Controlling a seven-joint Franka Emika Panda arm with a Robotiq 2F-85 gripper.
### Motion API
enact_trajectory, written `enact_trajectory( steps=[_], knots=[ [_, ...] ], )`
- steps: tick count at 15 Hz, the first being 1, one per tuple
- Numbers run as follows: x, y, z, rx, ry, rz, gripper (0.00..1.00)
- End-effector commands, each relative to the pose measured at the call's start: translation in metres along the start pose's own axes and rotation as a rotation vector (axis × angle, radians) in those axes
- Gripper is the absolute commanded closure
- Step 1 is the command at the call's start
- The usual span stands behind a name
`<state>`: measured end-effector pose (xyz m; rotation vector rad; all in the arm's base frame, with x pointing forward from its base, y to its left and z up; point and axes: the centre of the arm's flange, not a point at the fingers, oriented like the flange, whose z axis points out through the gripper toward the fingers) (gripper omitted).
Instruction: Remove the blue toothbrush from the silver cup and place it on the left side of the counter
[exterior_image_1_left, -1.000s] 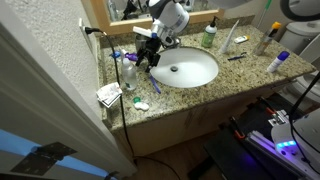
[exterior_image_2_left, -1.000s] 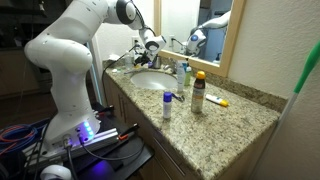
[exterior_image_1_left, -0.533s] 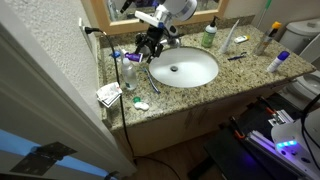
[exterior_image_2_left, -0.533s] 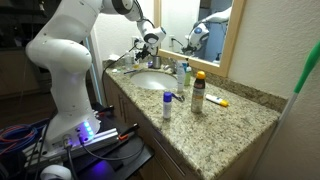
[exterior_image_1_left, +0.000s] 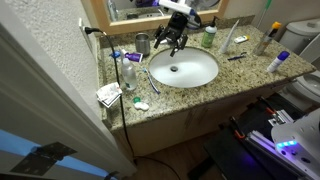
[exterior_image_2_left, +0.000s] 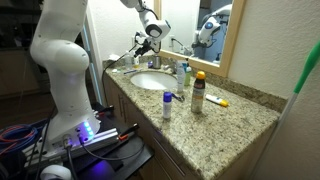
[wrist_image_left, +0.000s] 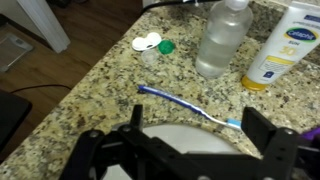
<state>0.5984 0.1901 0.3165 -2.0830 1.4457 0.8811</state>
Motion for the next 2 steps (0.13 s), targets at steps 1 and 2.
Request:
enact_trajectory(
  steps=[1, 2],
  knots=[
    [0.010, 0.069, -0.053, -0.004, -0.076, -0.027, 0.00],
    [0.007, 0.026, -0.028, -0.015, -0.034, -0.012, 0.00]
  ],
)
